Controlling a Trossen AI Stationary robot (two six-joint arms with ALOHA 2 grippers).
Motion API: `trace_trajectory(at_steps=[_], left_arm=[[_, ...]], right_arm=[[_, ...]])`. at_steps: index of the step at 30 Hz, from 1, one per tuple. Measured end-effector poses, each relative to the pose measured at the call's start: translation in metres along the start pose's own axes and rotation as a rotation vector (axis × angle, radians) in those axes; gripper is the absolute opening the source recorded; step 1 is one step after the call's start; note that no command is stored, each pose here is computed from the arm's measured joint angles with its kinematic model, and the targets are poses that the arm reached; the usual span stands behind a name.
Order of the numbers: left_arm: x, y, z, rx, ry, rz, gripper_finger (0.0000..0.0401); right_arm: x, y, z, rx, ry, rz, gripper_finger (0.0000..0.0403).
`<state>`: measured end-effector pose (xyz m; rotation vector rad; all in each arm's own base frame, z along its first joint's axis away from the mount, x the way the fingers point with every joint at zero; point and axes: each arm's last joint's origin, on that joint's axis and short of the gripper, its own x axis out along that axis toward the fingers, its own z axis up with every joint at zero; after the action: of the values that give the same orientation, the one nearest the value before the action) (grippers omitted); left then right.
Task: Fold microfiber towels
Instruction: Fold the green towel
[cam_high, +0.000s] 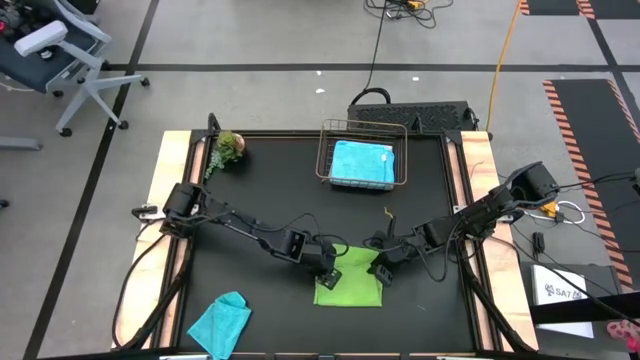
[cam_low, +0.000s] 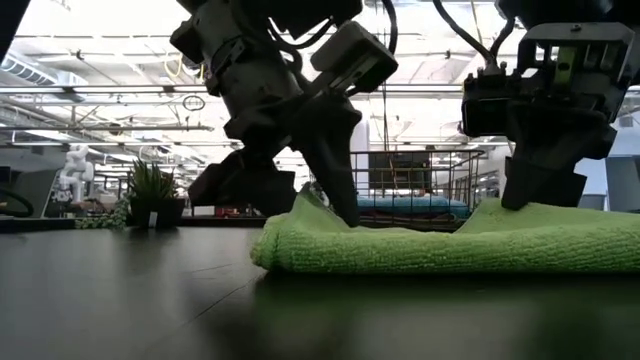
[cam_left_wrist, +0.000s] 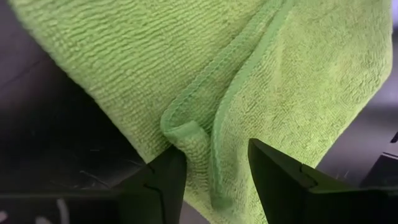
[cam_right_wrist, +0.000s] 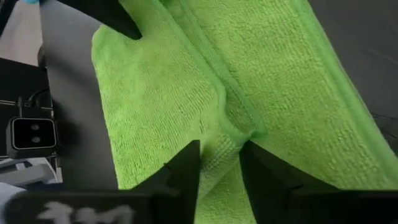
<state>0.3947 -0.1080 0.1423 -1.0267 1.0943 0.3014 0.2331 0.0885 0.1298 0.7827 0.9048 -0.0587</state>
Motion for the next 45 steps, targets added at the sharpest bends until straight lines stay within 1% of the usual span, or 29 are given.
trace_trajectory(at_steps=[3,6,7,13,16,21,22,26,33,36,39,45], left_arm=[[0.000,0.000,0.000,-0.012,-0.002,-0.002,0.0158],[0.000,-0.001,0.000,-0.017,0.006,-0.009,0.0124],[0.000,-0.001,-0.001,-0.017,0.009,-0.014,0.0111],[-0.009,-0.006,-0.002,0.009,0.005,-0.035,0.0038],[-0.018,-0.010,-0.001,0.031,-0.044,-0.044,0.0010],[-0.033,-0.012,0.005,0.042,-0.149,-0.020,0.0010],[-0.034,-0.010,0.007,0.043,-0.157,-0.003,0.0008],[-0.036,-0.008,0.013,0.054,-0.175,0.001,0.0008],[-0.037,-0.004,0.021,0.091,-0.195,0.020,0.0005],[-0.038,-0.001,0.028,0.096,-0.208,0.028,0.0011],[-0.039,0.002,0.034,0.116,-0.217,0.036,0.0007],[-0.041,0.006,0.044,0.153,-0.236,0.048,0.0011]], right_arm=[[0.000,0.000,0.000,0.000,0.001,-0.002,0.0060],[0.000,-0.001,0.000,-0.001,0.005,-0.006,0.0015],[0.000,-0.001,-0.001,-0.003,0.007,-0.009,0.0008],[0.000,-0.002,-0.001,-0.003,0.014,-0.020,0.0004],[0.000,-0.002,-0.001,-0.002,0.014,-0.021,0.0003],[-0.001,-0.001,-0.001,-0.001,0.007,-0.019,0.0001],[-0.001,-0.001,-0.001,-0.001,0.004,-0.015,0.0001],[-0.007,0.002,0.002,0.000,-0.014,0.008,0.0001],[-0.022,0.008,0.008,0.007,-0.112,0.014,0.0001],[-0.027,0.005,0.006,0.031,-0.119,-0.033,0.0001],[-0.032,0.004,0.004,0.054,-0.116,-0.061,0.0000],[-0.033,0.005,0.004,0.071,-0.113,-0.070,0.0000]])
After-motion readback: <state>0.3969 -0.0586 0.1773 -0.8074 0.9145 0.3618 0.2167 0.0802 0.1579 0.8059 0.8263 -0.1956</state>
